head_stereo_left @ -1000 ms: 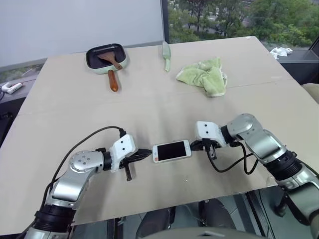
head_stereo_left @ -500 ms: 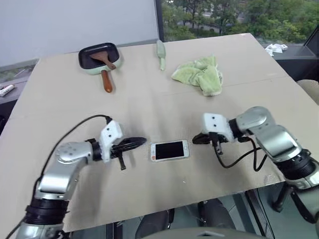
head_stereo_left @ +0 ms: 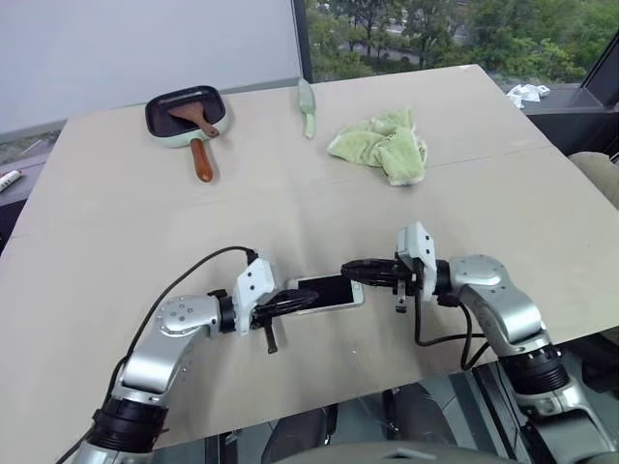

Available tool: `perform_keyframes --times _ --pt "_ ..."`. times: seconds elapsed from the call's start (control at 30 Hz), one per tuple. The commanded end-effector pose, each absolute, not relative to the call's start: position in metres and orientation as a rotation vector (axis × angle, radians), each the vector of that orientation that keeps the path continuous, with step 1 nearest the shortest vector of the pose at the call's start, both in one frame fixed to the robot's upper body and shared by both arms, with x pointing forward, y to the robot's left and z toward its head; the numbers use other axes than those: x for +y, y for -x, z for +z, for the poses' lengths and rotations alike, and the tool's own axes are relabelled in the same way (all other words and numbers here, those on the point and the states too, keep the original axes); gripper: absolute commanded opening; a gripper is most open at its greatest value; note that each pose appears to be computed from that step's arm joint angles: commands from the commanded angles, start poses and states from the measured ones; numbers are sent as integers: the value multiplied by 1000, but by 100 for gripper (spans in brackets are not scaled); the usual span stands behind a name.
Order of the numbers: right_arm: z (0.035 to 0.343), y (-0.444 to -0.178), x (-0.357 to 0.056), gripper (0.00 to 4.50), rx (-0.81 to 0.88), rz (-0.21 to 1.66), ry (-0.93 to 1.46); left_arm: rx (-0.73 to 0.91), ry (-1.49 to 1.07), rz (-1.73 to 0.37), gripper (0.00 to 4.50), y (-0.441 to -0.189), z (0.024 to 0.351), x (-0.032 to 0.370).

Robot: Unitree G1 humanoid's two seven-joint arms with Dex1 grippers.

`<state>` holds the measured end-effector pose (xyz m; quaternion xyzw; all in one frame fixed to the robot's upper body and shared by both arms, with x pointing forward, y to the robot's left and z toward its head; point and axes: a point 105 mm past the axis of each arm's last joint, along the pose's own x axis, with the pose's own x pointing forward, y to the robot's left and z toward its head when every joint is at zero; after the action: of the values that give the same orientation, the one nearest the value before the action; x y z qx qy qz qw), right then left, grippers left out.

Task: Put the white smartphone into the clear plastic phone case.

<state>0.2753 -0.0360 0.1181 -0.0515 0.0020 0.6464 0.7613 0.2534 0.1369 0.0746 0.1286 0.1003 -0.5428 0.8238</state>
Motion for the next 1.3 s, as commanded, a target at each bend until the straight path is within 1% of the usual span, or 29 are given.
perform_keyframes --times 0.03,0.1,0.17,0.27,0.37,0.57,0.67,0.7,0.8,0.83,0.9,0.97,1.07,1.13,1.2,1.3 --pt "93 -285 -37 6 41 1375 167 219 -298 -1129 0 -255 70 139" --pt "66 -291 -46 6 168 1350 255 223 -303 -1126 0 -255 68 139" --pt "47 -287 -54 6 277 1376 355 225 -306 -1127 0 -254 67 139" --pt "38 -285 -58 6 377 1381 373 223 -309 -1124 0 -254 68 138" --pt "25 -289 -62 6 459 1342 446 222 -312 -1118 0 -254 69 138" --pt "5 -281 -71 6 631 1322 485 218 -319 -1119 0 -253 71 136" --pt "-4 -279 -80 6 696 1307 562 219 -324 -1117 0 -253 72 136" --pt "-5 -279 -81 6 697 1313 585 219 -324 -1117 0 -253 72 136" --pt "9 -289 -69 6 583 1280 530 221 -324 -1117 0 -253 73 136" --pt "18 -289 -63 6 536 1300 487 222 -325 -1117 0 -253 73 136" --pt "36 -280 -54 6 441 1396 421 225 -328 -1117 0 -253 72 137" --pt "32 -270 -63 6 470 1446 460 227 -329 -1119 0 -253 71 137" --pt "24 -268 -71 6 513 1441 500 227 -329 -1120 0 -254 71 136" --pt "28 -273 -70 6 475 1423 497 218 -335 -1107 0 -256 72 137" --pt "43 -281 -62 6 389 1395 435 197 -331 -1089 0 -259 75 137" --pt "85 -291 -52 6 206 1386 280 153 -281 -1036 0 -263 86 141"
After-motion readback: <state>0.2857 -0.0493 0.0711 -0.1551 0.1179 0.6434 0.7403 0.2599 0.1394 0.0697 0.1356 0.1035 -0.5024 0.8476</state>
